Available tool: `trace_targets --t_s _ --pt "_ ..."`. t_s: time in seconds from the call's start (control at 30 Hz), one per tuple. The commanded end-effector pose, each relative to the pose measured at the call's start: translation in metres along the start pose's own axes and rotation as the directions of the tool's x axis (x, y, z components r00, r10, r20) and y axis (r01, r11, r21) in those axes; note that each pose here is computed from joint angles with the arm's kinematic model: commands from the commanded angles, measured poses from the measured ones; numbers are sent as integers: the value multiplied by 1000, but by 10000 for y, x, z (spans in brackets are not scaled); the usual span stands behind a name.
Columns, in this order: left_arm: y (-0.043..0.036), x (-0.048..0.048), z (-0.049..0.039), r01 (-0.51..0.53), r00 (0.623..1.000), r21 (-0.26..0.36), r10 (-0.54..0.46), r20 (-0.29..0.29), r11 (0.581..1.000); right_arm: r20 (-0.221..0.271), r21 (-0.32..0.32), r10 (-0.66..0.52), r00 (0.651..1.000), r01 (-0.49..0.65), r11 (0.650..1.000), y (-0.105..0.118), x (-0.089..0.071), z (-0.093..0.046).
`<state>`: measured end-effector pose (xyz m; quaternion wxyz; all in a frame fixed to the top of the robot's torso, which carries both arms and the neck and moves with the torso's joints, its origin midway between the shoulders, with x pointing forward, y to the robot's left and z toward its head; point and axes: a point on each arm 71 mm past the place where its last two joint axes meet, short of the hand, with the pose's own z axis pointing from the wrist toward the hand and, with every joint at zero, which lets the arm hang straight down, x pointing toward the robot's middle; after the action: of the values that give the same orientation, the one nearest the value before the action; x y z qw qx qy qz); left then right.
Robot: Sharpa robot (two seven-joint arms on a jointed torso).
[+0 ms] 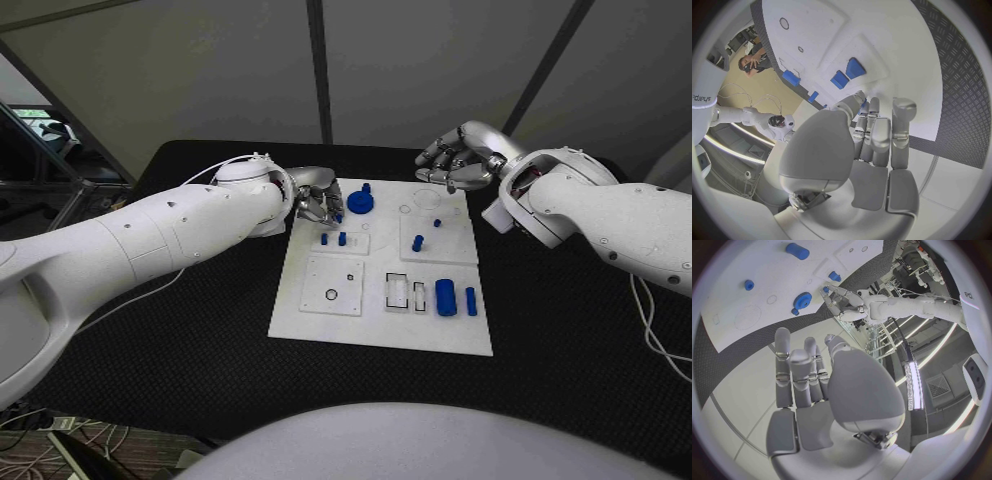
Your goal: Assemble the parts on the task board
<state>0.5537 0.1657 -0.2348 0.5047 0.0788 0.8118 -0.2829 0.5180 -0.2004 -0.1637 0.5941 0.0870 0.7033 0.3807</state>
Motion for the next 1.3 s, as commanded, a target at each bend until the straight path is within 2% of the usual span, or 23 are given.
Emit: trace_targets --t_s 0.03,1.3 --pt "-2 -11 -3 0 1000 -1 0 2 1000 4 -8 2 1000 -2 1000 15 -8 5" --pt "-6 12 -4 3 1000 -8 -3 -24 1000 1 -4 1 1000 -1 1000 4 -10 4"
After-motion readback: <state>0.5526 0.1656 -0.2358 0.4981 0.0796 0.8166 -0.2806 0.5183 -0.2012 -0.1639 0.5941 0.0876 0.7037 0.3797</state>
